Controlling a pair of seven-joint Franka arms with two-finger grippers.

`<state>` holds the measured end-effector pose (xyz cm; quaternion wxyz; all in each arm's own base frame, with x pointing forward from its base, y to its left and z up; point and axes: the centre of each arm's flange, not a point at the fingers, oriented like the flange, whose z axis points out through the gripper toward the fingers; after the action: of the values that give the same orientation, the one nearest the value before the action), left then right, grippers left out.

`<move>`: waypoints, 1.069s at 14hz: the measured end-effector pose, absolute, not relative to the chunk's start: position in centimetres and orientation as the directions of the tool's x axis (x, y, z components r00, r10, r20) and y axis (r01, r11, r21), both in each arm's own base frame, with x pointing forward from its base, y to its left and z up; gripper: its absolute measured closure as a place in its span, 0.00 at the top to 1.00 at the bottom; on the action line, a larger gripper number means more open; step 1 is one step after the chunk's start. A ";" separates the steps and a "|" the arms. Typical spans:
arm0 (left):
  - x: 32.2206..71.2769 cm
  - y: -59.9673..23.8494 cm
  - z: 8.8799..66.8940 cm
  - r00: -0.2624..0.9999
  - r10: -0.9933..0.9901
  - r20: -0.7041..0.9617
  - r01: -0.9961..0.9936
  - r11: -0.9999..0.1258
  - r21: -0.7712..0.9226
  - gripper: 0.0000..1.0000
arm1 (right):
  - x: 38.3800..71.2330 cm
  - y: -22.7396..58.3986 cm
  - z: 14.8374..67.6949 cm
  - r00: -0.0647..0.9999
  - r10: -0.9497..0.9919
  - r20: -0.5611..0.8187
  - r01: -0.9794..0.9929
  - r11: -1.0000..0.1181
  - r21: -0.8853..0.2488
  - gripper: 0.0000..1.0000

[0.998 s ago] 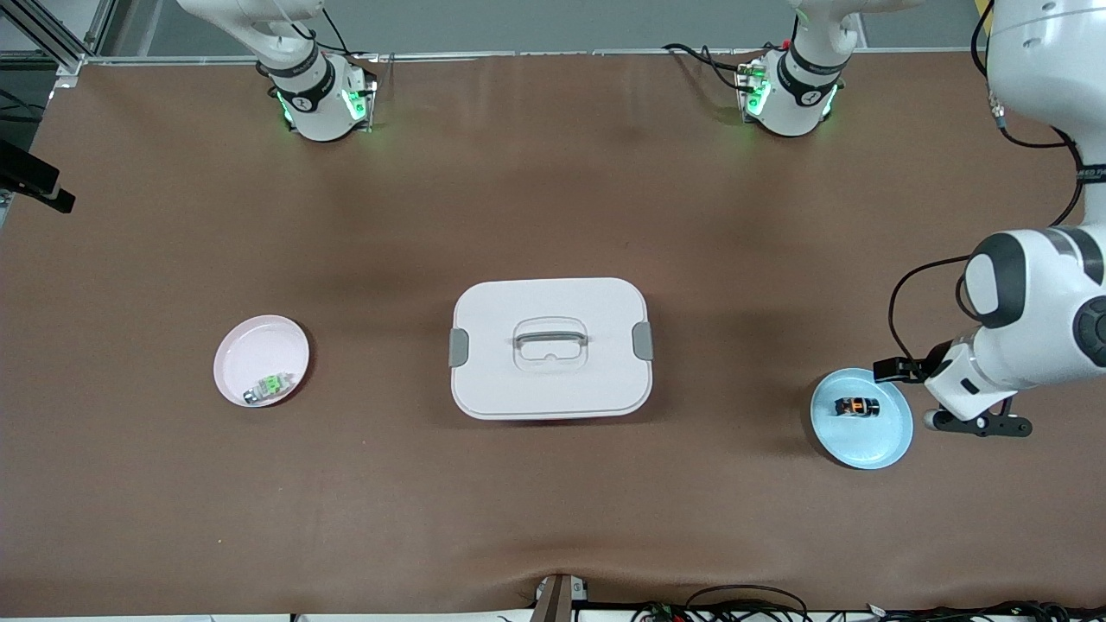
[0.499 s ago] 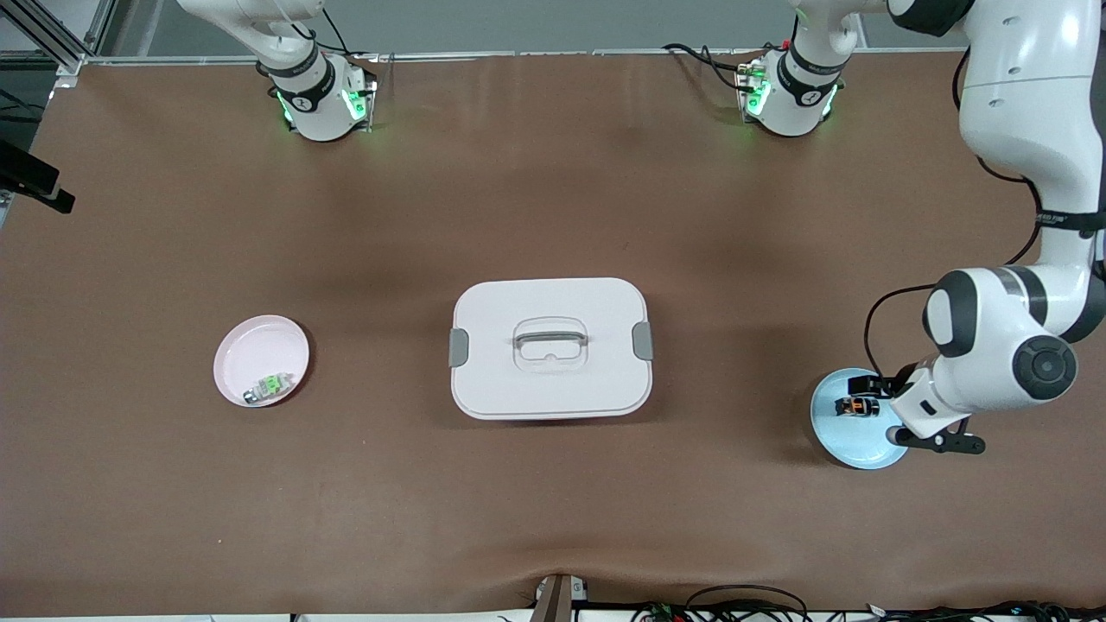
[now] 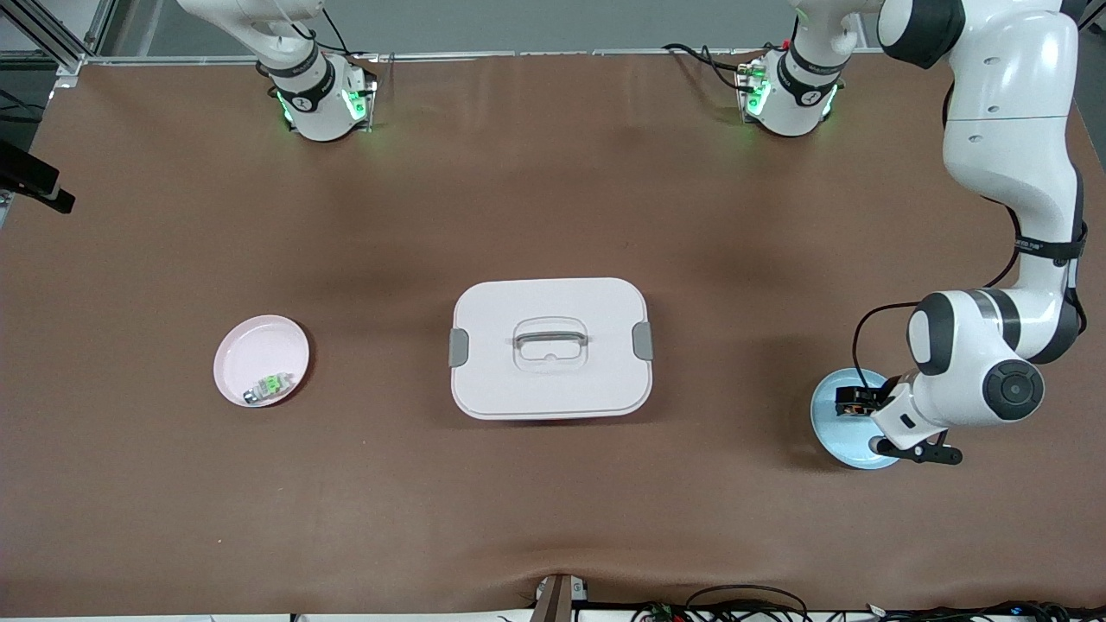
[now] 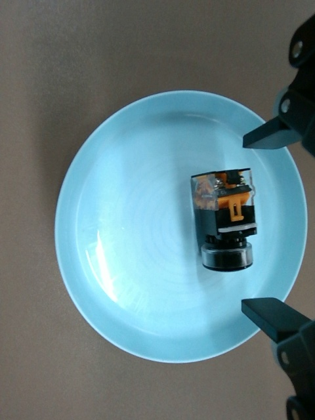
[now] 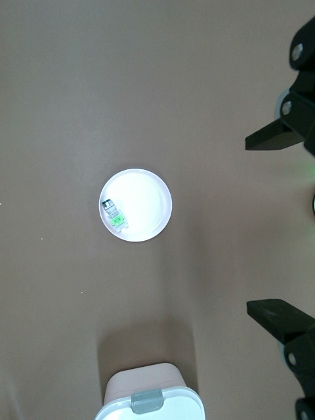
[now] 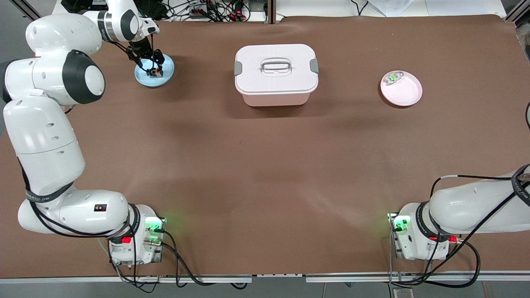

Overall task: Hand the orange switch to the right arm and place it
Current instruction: 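Lower the left gripper and close it on the orange switch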

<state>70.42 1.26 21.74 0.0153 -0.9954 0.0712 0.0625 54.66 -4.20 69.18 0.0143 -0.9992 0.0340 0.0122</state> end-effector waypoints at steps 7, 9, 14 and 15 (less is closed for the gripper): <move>70.9 1.2 19.6 0.991 -0.102 -0.089 -0.105 -0.994 -0.030 1.00 | 54.7 -4.2 69.2 0.997 -0.068 -0.025 -0.068 -0.997 -0.028 1.00; 71.0 1.2 19.2 0.993 -0.082 -0.081 -0.085 -0.996 -0.032 1.00 | 54.7 -4.2 69.2 0.997 -0.068 -0.025 -0.068 -0.997 -0.028 1.00; 71.0 1.1 19.1 0.994 -0.081 -0.079 -0.084 -0.996 -0.032 1.00 | 54.7 -4.2 69.2 0.997 -0.068 -0.025 -0.069 -0.997 -0.028 1.00; 71.0 1.1 19.1 0.994 -0.081 -0.079 -0.084 -0.996 -0.032 1.00 | 54.7 -4.2 69.2 0.997 -0.068 -0.025 -0.069 -0.997 -0.028 1.00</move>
<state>70.99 1.08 19.08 0.0176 -0.9982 0.0415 0.0389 54.67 -4.23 69.18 0.0143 -0.9992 0.0343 0.0119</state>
